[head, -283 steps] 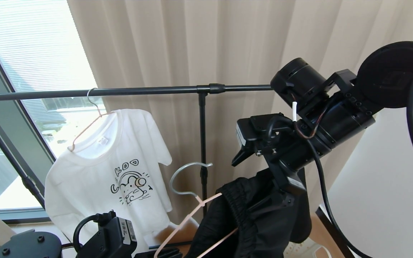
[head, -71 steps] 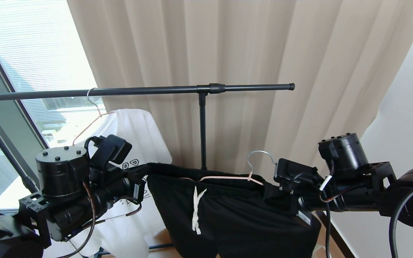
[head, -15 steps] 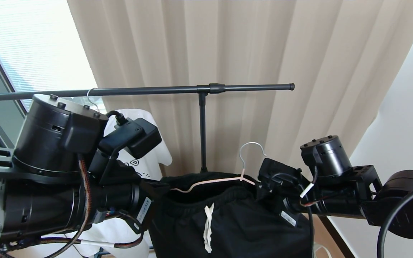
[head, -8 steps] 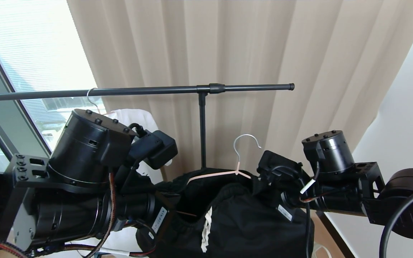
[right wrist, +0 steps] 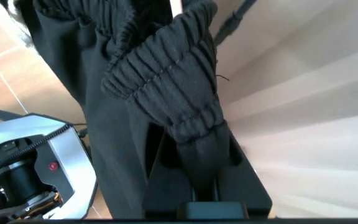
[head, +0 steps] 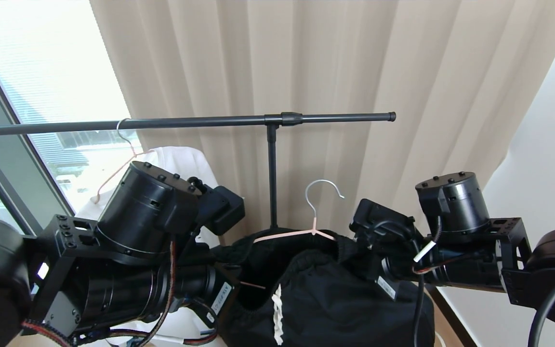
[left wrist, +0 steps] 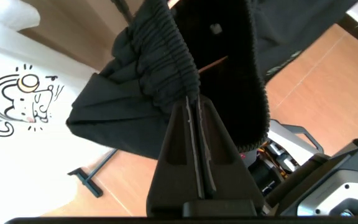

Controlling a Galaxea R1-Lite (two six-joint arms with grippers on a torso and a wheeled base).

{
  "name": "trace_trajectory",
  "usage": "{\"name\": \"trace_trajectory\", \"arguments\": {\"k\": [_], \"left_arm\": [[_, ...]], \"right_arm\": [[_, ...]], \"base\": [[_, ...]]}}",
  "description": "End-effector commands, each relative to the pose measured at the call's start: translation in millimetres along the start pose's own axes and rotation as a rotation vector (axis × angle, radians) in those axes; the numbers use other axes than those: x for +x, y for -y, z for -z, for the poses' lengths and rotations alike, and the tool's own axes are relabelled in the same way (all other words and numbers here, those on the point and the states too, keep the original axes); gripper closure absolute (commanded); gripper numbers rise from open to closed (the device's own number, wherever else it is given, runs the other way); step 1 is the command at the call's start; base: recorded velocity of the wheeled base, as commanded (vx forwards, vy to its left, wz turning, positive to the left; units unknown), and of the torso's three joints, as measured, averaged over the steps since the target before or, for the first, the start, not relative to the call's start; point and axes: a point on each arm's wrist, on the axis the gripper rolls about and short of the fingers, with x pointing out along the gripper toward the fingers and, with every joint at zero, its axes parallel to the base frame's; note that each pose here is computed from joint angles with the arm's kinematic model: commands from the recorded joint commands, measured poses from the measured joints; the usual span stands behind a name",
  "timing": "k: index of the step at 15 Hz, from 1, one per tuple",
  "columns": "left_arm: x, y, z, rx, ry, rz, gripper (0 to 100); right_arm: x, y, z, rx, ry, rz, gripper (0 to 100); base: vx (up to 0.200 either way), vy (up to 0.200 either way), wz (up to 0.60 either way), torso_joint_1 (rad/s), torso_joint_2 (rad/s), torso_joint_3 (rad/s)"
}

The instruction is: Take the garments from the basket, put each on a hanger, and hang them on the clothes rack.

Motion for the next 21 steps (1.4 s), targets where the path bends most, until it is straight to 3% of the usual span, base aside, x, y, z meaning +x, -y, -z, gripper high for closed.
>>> {"name": "trace_trajectory", "arguments": {"k": [1,4,7,21], "left_arm": [[2.1,3.1,-0.1,0.008,-0.005,0.011,100],[6.6,9.8,1.2,0.025,-0.021,0.028,100],[6.2,9.7,-1.4,-0.007,-0.003,0.026,100],[11.9,14.6,2.8,0.012,-0.026,0.033,100]], "right_arm": [[-3.9,-0.7,-1.2,0.001,0.017,-0.011,100],[-6.5,-4.0,0.9,-0.007,0.106,-0.080,100],[-7.2,-6.6,3.8,-0.019,0.175,-0.121,100],[-15.5,-8.6,2.0,-0.033,0.237,-0.165,100]], "base": [[0.000,0.000,0.00,0.000,0.00,0.000],[0.000,0.000,0.00,0.000,0.00,0.000],[0.000,0.000,0.00,0.000,0.00,0.000],[0.000,0.000,0.00,0.000,0.00,0.000]]}}
